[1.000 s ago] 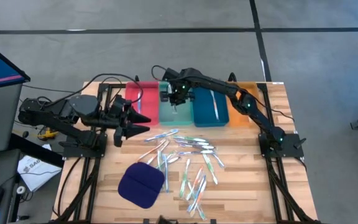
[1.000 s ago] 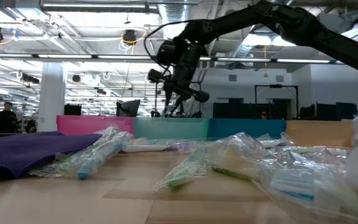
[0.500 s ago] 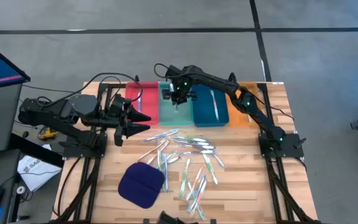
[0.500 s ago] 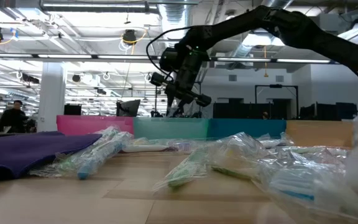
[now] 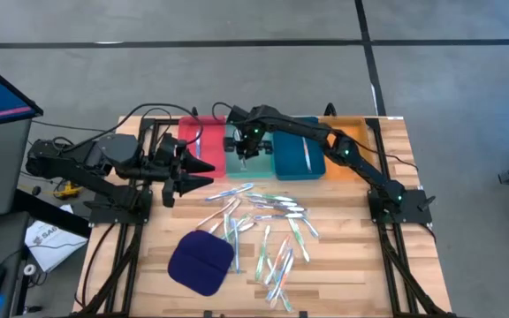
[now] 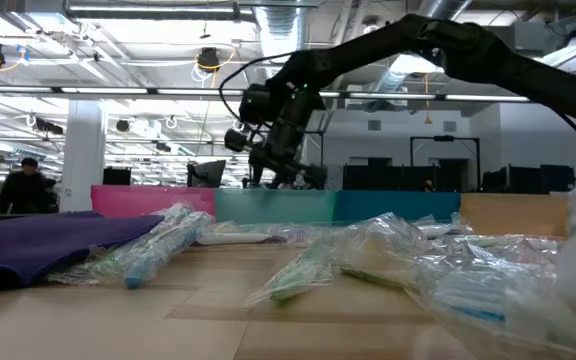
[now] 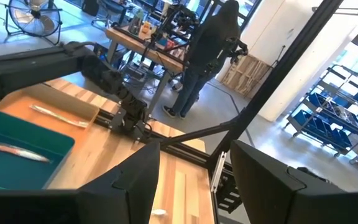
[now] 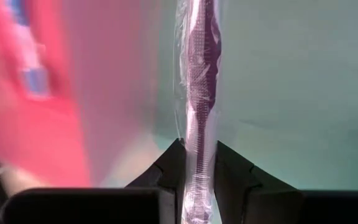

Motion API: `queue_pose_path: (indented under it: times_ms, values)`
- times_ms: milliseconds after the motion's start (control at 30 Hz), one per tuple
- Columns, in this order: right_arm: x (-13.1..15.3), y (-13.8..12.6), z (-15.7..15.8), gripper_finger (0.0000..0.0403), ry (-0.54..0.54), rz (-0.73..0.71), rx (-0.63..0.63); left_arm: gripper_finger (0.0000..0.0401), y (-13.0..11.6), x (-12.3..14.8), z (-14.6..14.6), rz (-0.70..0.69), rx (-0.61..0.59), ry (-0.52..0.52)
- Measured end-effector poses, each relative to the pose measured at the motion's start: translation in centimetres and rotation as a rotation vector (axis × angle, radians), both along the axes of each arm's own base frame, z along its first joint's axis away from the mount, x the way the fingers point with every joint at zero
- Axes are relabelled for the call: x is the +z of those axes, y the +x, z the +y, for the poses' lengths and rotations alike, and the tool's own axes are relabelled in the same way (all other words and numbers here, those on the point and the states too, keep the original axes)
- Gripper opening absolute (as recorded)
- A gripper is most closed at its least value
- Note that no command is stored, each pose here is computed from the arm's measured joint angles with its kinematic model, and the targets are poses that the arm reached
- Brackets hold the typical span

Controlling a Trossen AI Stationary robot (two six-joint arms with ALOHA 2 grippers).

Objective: Pick & Place Toothbrushes
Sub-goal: Put the purple toothbrush into the green bin, then put the blue toothbrush into the red bin

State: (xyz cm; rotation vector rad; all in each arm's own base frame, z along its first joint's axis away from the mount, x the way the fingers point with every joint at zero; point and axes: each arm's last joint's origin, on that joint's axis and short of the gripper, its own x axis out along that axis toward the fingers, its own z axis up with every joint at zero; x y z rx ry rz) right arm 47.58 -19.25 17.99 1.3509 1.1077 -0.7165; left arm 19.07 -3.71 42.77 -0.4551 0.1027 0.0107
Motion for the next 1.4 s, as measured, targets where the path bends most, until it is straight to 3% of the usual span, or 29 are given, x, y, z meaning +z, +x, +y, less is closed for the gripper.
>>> queue_pose_path:
  times_ms: [767, 1267, 1400]
  values:
    - [-0.5, 1.0, 0.4, 0.0062, -0.022, -0.046, -0.018, 0.0191, 0.0, 0.0, 0.0, 0.000, -0.006, 0.000]
    - [-0.4, 1.3, 0.3, 0.0154, -0.036, -0.078, -0.011, 0.0191, 0.0, 0.0, -0.1, 0.001, -0.016, -0.001]
    - [-0.3, 1.1, 0.0, 0.0179, 0.003, -0.094, 0.007, 0.0191, 0.0, 0.0, -0.1, 0.001, -0.025, -0.002]
